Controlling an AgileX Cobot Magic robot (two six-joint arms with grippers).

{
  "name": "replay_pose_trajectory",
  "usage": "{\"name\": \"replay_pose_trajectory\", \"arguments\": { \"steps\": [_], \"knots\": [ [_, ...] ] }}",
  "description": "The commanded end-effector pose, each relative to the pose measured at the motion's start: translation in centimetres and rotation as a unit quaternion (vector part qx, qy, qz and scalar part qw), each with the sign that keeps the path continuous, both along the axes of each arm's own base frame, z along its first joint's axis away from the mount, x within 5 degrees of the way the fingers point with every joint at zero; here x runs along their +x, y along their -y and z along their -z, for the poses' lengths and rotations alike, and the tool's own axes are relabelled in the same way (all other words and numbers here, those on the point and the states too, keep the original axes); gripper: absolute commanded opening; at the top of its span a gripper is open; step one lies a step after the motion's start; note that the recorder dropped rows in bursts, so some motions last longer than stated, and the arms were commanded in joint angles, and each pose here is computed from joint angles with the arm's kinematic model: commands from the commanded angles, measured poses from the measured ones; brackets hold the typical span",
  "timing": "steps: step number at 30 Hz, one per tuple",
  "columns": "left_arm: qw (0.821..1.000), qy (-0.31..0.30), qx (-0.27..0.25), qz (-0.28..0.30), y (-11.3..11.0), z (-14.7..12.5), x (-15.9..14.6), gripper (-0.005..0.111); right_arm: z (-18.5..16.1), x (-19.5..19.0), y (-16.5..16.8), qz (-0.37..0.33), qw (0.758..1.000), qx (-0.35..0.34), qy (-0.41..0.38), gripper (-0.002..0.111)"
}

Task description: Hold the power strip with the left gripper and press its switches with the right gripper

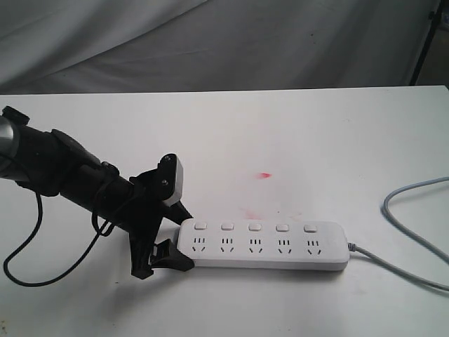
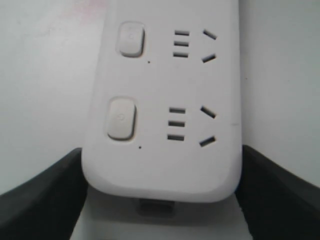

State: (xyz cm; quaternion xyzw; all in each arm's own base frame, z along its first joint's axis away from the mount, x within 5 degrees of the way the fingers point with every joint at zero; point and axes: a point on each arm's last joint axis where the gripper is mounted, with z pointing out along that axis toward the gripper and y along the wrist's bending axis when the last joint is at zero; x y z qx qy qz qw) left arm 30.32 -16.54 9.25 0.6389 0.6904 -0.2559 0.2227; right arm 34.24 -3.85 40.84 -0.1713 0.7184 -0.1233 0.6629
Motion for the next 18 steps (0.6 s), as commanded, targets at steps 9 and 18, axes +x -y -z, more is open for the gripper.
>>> {"name": "replay_pose_trajectory", "arguments": {
  "steps": [9,18],
  "knots": [
    [1.000,0.010,0.005,-0.007,0.1,0.0,0.3,0.000,1.6,1.5,8.4,0.309,0.939,-0.078,-0.130,0.000],
    [1.000,0.010,0.005,-0.007,0.1,0.0,0.3,0.000,8.5,4.5,3.9,-0.089,0.944,-0.064,-0.312,0.000]
  ]
}}
